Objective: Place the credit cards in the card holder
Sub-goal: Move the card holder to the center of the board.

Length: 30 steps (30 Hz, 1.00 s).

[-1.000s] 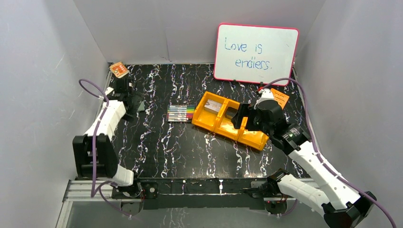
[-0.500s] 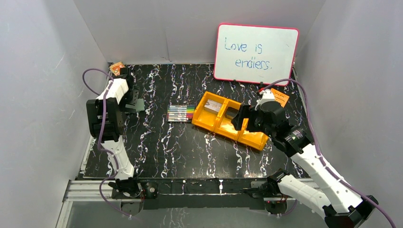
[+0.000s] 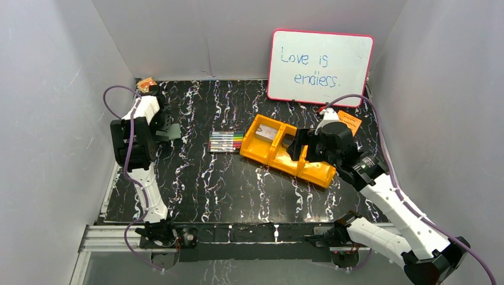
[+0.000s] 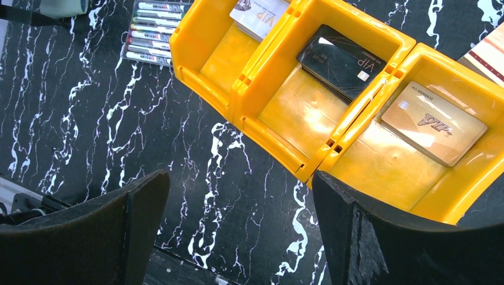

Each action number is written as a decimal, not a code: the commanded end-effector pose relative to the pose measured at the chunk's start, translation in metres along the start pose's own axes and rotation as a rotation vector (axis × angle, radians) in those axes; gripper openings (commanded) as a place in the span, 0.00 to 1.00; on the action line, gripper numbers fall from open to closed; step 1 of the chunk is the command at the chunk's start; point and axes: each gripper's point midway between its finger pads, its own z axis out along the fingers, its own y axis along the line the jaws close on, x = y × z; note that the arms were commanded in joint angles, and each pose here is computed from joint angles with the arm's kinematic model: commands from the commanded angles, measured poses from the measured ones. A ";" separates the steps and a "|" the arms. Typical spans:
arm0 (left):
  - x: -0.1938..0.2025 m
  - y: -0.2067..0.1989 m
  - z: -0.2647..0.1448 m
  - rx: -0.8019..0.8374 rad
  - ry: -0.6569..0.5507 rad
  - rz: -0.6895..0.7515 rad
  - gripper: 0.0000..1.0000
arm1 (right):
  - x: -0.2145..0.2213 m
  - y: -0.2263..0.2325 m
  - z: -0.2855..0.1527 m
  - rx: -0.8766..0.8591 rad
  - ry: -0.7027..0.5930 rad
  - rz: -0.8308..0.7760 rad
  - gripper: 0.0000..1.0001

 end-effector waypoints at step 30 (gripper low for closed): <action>0.050 0.142 -0.021 -0.021 0.114 0.452 0.67 | -0.005 0.004 -0.014 -0.035 -0.060 0.022 0.98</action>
